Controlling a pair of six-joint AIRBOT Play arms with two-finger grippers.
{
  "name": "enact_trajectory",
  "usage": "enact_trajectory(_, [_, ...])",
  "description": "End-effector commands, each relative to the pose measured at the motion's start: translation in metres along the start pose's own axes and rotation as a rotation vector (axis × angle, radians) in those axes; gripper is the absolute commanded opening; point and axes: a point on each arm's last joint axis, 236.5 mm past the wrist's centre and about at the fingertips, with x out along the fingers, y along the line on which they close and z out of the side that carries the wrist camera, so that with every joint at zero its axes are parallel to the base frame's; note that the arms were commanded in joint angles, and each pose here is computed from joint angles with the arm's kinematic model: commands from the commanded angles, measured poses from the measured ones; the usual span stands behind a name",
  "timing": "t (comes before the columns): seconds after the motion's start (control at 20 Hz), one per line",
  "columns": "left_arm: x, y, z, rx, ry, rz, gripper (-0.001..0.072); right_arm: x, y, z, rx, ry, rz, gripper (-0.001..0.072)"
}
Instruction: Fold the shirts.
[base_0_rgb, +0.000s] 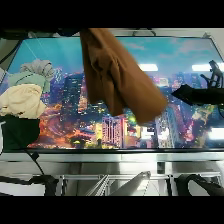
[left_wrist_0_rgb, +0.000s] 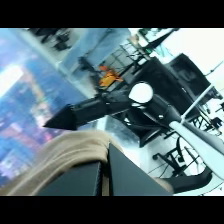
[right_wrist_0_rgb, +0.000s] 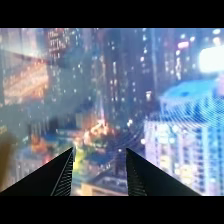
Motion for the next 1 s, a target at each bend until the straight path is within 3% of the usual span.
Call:
enact_trajectory(0.0, [0.016,0.0,-0.027,-0.058,0.055,0.074,0.002,-0.038,-0.01,0.009,0.007,-0.061,-0.018,0.0365])
enact_trajectory(0.25, [0.022,0.106,-0.133,-0.303,0.256,0.275,0.0019,-0.047,-0.025,-0.004,0.005,-0.006,-0.031,0.0385])
enact_trajectory(0.3, [0.016,0.129,-0.152,-0.332,0.285,0.34,0.0021,-0.043,-0.027,-0.007,0.013,0.01,-0.029,0.0477])
enact_trajectory(0.35, [0.007,0.145,-0.167,-0.358,0.317,0.386,0.0123,-0.039,-0.029,-0.012,0.023,0.039,-0.025,0.0565])
enact_trajectory(0.4, [-0.002,0.158,-0.183,-0.392,0.35,0.417,0.0382,-0.034,-0.03,-0.021,0.034,0.085,-0.016,0.0581])
enact_trajectory(0.45, [-0.013,0.167,-0.195,-0.433,0.372,0.441,0.0687,-0.029,-0.031,-0.032,0.048,0.14,-0.005,0.0581])
enact_trajectory(0.7, [-0.087,0.207,-0.257,-0.623,0.473,0.614,0.0707,0.003,-0.042,-0.12,0.138,0.407,0.031,0.0581])
enact_trajectory(0.95, [-0.096,0.246,-0.311,-0.713,0.412,0.69,0.0706,0.042,-0.036,-0.201,0.068,0.562,0.031,0.0578])
